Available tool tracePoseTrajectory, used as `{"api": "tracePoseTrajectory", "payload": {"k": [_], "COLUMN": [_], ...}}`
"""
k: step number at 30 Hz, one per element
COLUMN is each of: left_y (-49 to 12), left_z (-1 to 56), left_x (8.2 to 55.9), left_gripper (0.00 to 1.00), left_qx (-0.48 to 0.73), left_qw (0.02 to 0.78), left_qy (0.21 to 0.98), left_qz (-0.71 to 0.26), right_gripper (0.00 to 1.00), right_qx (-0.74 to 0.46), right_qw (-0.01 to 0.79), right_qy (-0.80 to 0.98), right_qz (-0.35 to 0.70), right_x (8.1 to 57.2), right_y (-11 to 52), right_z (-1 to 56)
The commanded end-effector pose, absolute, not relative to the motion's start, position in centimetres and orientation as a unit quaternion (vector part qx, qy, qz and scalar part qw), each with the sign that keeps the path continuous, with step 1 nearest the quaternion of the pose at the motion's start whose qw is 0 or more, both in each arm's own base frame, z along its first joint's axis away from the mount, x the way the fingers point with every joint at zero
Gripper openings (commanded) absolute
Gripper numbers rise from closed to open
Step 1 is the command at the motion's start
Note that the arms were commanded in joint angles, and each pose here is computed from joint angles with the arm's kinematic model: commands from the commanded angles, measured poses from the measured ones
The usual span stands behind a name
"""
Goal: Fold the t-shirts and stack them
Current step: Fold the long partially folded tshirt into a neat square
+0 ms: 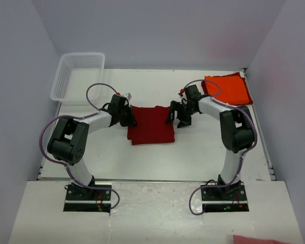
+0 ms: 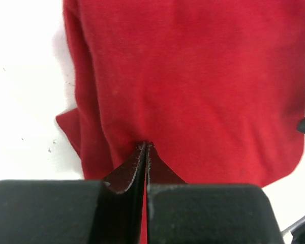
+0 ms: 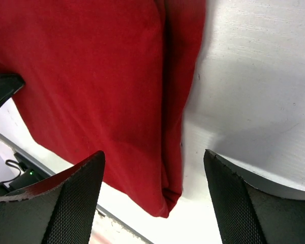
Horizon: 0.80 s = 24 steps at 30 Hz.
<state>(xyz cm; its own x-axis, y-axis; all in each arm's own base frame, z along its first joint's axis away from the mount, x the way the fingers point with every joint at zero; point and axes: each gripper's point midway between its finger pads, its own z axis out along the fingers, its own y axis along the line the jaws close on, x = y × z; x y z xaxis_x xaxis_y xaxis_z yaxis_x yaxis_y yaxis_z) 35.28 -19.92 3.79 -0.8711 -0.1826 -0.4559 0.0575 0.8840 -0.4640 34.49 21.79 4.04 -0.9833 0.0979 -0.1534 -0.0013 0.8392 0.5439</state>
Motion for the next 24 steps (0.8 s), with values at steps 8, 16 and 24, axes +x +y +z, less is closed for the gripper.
{"api": "tracePoseTrajectory", "payload": {"k": [8, 16, 24], "left_y": [-19.0, -19.1, -19.0], "left_z": [1.9, 1.7, 1.3], "left_x": [35.5, 35.4, 35.2], "left_gripper": [0.00, 0.00, 0.00], "left_qx": [-0.033, -0.031, -0.031], "left_qw": [0.246, 0.243, 0.238], "left_qy": [0.947, 0.947, 0.949], "left_qz": [-0.205, -0.206, -0.205], "right_gripper": [0.79, 0.79, 0.79], "right_qx": [0.038, 0.044, 0.053], "right_qw": [0.081, 0.067, 0.064], "right_qy": [0.961, 0.959, 0.961], "right_qz": [0.263, 0.272, 0.266], "right_x": [34.6, 34.0, 33.7], "right_y": [21.2, 21.4, 21.1], "right_z": [2.7, 2.1, 1.3]}}
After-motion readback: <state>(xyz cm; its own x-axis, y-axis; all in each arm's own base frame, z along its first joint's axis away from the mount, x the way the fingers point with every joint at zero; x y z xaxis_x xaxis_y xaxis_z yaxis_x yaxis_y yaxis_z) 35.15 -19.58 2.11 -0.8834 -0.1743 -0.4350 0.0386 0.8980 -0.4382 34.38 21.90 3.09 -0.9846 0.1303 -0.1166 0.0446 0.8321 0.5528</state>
